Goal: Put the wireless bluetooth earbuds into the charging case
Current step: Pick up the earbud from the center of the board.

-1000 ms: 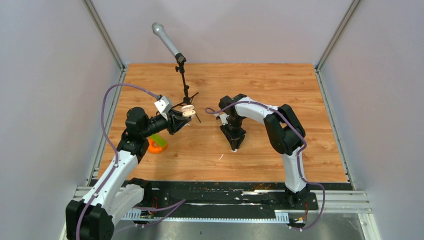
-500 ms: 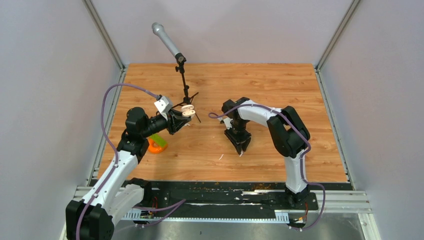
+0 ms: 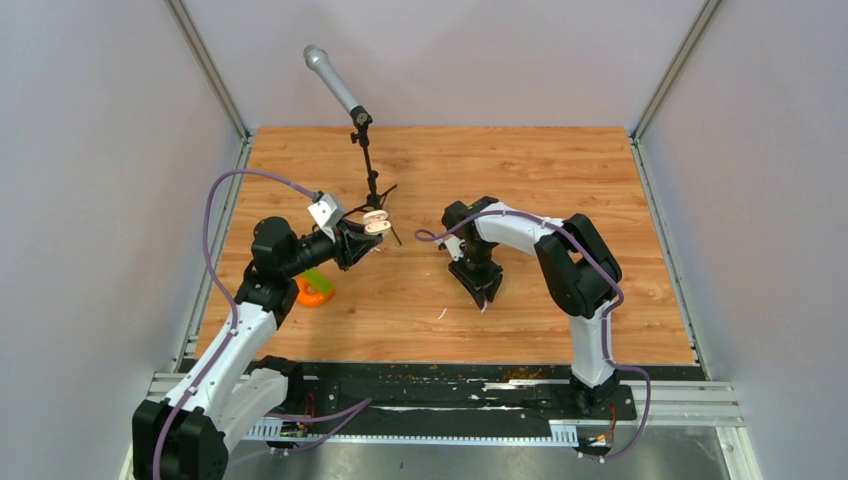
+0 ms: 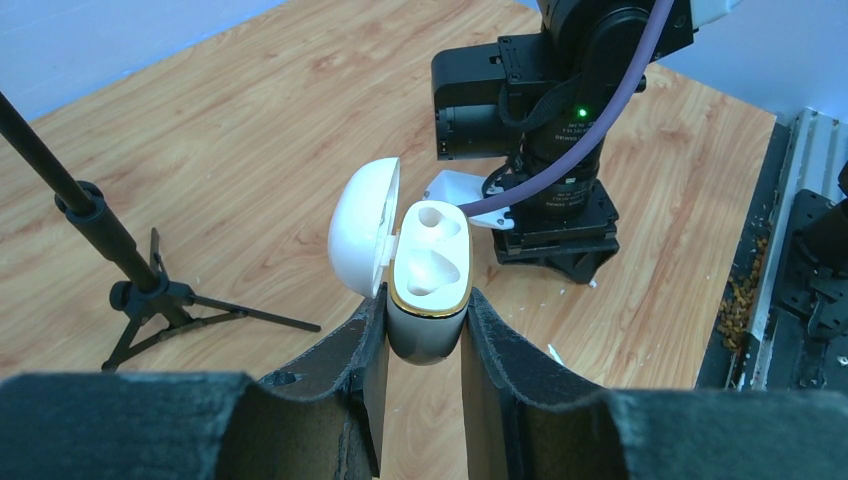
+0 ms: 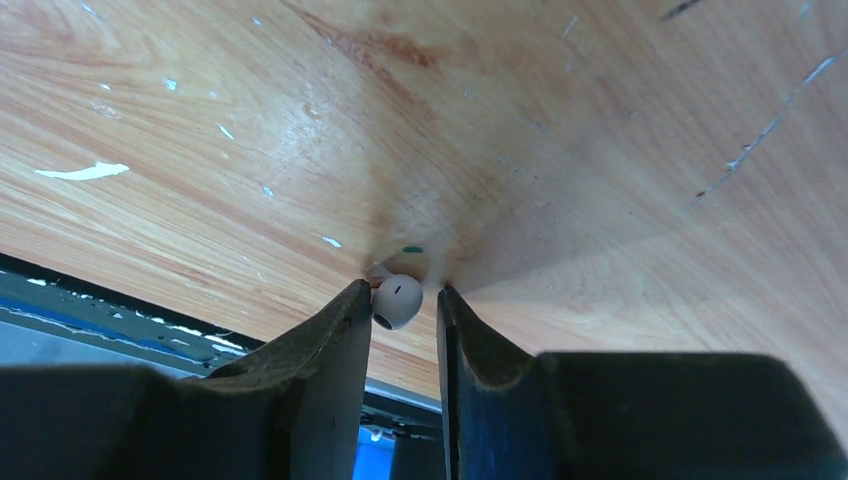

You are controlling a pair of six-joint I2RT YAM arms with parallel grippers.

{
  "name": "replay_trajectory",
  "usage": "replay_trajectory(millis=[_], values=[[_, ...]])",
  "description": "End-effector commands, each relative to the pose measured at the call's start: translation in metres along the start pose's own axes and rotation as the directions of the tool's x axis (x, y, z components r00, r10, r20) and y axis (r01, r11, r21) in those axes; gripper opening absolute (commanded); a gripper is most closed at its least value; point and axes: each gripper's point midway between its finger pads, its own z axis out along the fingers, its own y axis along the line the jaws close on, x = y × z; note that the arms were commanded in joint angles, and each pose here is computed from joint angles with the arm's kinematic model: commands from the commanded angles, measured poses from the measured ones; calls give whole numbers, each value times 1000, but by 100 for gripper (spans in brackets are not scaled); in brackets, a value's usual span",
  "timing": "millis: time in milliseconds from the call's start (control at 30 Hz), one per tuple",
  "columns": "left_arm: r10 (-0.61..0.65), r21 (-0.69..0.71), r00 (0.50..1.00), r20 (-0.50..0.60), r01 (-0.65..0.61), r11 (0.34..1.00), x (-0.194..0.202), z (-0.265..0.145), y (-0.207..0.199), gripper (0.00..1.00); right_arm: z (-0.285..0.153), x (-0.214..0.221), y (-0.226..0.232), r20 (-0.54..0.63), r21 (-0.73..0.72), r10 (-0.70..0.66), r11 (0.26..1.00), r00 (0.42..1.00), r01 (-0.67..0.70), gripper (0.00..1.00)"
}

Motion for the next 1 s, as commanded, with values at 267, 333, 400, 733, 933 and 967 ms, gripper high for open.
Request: replay_trajectory(millis=[267, 333, 400, 733, 933, 967], values=[[26, -1, 999, 36, -26, 1000, -10, 0, 1, 2, -9, -17, 1, 58, 18, -6, 1000, 998, 5, 29], [24, -1, 999, 34, -24, 1000, -9, 0, 0, 2, -10, -12, 2, 48, 15, 6, 1000, 999, -7, 31], [24, -3, 999, 34, -24, 1000, -9, 0, 1, 2, -10, -7, 1, 37, 25, 17, 1000, 999, -18, 32], [24, -3, 999, 39, -24, 1000, -10, 1, 1, 3, -3, 5, -5, 4, 48, 36, 998, 999, -36, 31], [23, -4, 999, 38, -23, 1000, -9, 1, 1, 3, -3, -5, -10, 35, 62, 14, 998, 999, -16, 28], [23, -4, 999, 39, -22, 1000, -9, 1, 1, 3, -4, -10, -11, 51, 69, 10, 998, 999, -13, 28]])
